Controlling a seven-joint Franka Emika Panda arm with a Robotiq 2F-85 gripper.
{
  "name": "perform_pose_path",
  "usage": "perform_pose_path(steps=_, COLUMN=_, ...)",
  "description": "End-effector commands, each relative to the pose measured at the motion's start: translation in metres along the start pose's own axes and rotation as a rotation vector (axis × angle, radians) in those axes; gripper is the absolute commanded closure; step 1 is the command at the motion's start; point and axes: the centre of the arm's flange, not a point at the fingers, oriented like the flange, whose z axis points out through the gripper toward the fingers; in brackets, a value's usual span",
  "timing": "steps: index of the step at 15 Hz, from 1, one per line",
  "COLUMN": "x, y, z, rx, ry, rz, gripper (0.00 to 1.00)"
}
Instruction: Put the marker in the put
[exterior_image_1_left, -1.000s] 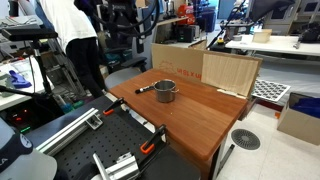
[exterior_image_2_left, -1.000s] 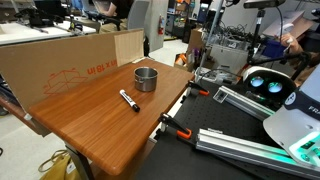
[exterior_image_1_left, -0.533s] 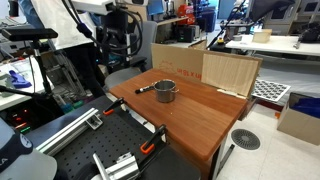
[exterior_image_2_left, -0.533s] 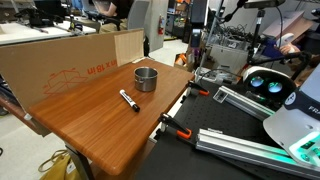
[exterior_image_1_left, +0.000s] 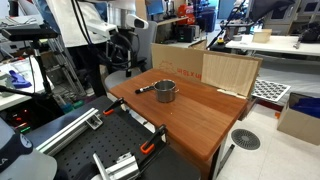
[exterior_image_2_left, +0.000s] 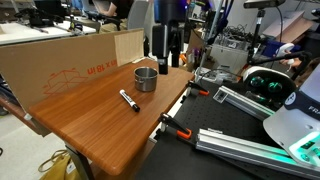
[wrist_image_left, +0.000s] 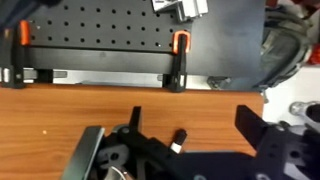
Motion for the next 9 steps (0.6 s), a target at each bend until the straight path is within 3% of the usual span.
perform_pose_path(steps=1, x=0.034, y=-0.016, z=0.019, rx=0.045, ry=0.0, rz=0.08, gripper=0.0)
perform_pose_path(steps=9, x=0.088, y=-0.028, z=0.063, rx=0.052, ry=0.072, rz=0.285, gripper=0.0)
